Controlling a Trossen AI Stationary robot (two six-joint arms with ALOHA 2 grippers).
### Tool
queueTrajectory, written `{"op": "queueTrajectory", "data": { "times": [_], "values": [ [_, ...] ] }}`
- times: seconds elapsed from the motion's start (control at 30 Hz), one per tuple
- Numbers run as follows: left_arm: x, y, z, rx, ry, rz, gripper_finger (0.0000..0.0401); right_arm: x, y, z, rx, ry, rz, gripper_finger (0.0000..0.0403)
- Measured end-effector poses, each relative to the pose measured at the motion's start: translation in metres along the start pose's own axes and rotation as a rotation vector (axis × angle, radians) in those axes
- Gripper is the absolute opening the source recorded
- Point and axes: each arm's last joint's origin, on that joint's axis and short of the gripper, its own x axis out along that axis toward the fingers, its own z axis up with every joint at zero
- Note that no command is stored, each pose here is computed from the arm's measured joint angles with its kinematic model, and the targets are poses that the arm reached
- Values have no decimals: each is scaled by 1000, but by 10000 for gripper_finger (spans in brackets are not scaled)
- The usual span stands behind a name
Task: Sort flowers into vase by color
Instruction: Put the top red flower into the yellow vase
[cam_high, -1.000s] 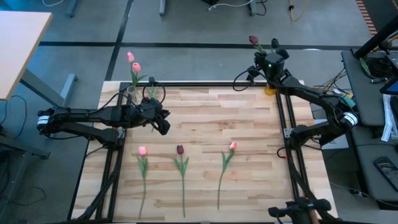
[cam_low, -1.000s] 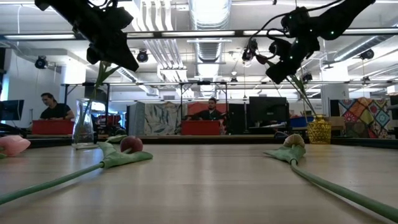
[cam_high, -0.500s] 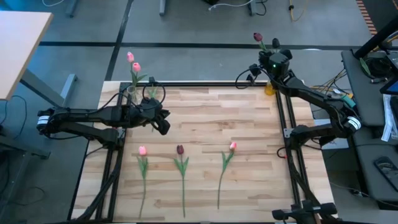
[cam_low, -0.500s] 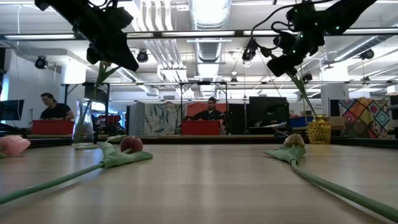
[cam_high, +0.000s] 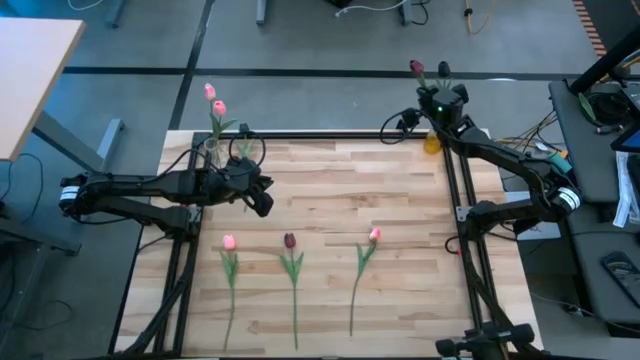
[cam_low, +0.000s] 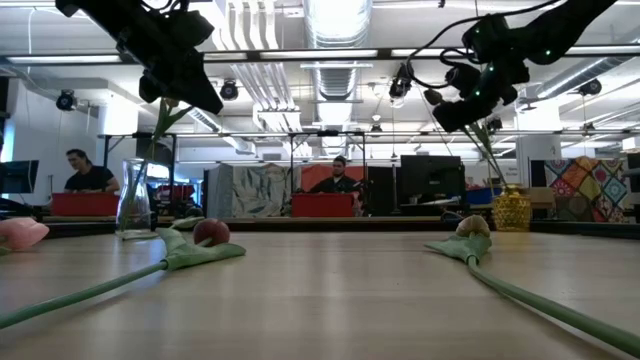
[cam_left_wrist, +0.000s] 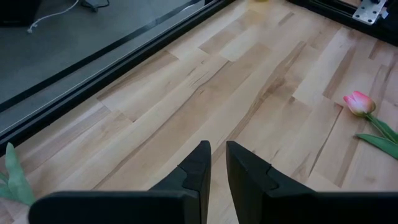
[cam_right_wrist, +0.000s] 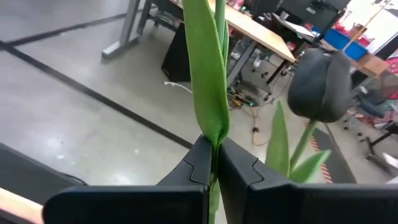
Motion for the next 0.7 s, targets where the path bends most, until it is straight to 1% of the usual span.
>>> {"op": "queueTrajectory", "data": {
  "times": [0.17, 0.27, 0.43, 0.57, 0.7],
  "values": [
    [0, 0, 0, -1, -1, -1, 35, -2, -1, 3, 36, -30, 31, 9],
    [0, 0, 0, -4, -1, 0, 35, -4, -3, 5, 65, -44, 31, 9],
    [0, 0, 0, -4, -1, -1, 35, -11, -7, 12, 99, -100, 65, 9],
    [0, 0, 0, -4, -2, -1, 35, -12, -8, 10, 93, -84, 60, 12],
    [0, 0, 0, -4, -2, -1, 35, -10, -5, 5, 83, -42, 73, 32]
  ]
}}
